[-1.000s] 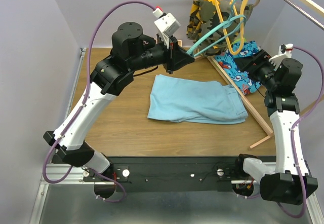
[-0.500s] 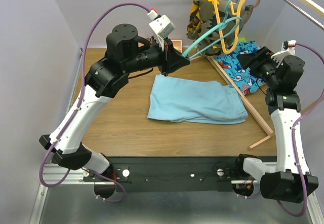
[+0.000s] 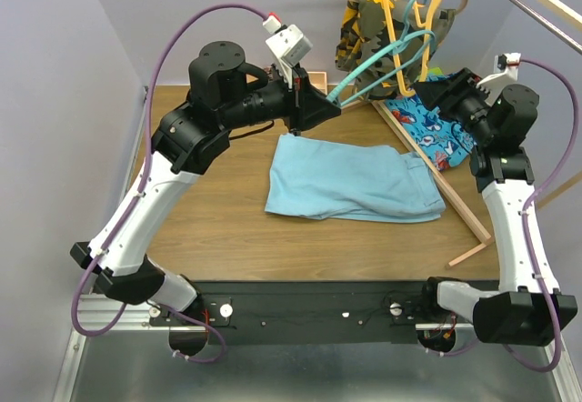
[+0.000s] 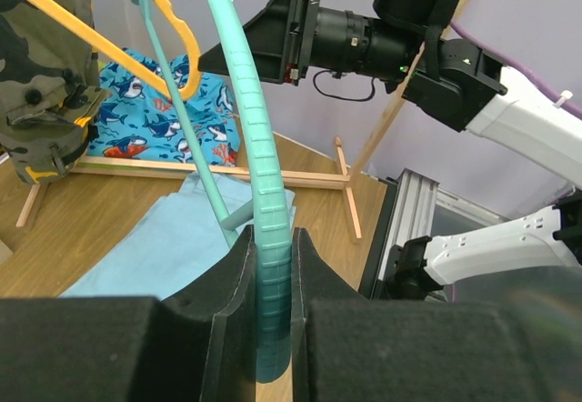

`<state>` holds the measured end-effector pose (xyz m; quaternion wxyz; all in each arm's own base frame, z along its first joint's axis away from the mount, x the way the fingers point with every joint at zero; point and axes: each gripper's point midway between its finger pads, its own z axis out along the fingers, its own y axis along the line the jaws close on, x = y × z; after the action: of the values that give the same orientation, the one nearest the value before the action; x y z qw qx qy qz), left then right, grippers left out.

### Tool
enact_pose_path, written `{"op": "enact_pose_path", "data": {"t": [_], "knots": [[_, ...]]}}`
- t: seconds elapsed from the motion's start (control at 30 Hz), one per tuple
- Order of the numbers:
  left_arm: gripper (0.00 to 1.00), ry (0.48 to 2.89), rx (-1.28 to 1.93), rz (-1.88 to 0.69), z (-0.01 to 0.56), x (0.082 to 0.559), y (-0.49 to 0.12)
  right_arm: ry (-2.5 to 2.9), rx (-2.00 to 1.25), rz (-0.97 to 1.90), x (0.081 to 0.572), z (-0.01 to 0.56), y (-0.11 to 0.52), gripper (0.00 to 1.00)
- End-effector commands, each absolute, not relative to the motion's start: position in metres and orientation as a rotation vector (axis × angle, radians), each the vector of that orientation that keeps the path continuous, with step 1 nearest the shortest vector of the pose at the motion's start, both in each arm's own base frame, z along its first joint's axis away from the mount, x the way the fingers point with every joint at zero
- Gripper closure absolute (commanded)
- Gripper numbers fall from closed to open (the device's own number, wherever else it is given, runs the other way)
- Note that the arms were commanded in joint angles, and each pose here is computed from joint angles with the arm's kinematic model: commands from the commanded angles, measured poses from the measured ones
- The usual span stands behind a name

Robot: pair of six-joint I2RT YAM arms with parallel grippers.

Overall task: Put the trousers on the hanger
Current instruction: Pick up the hanger from the clothesline.

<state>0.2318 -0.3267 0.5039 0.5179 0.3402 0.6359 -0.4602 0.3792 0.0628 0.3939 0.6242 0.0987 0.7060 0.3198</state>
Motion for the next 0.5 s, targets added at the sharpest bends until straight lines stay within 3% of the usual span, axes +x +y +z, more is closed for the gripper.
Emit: {"op": "enact_pose_path", "data": {"t": [0.0,0.17,0.2,0.27,0.47], "knots": [[1.00,1.512,0.824,-1.153,0.512,0.228,-0.328,1.573,0.175,0.730,0.394,0.408,0.067,0.36],[1.00,1.506,0.832,-1.172,0.514,0.229,-0.330,1.587,0.161,0.733,0.406,0.405,0.073,0.49],[1.00,1.506,0.832,-1.175,0.513,0.230,-0.330,1.588,0.161,0.731,0.408,0.405,0.073,0.59],[1.00,1.505,0.826,-1.176,0.515,0.232,-0.330,1.588,0.171,0.723,0.411,0.405,0.072,0.69],[1.00,1.514,0.790,-1.139,0.518,0.248,-0.316,1.583,0.202,0.684,0.416,0.404,0.065,0.76]]}}
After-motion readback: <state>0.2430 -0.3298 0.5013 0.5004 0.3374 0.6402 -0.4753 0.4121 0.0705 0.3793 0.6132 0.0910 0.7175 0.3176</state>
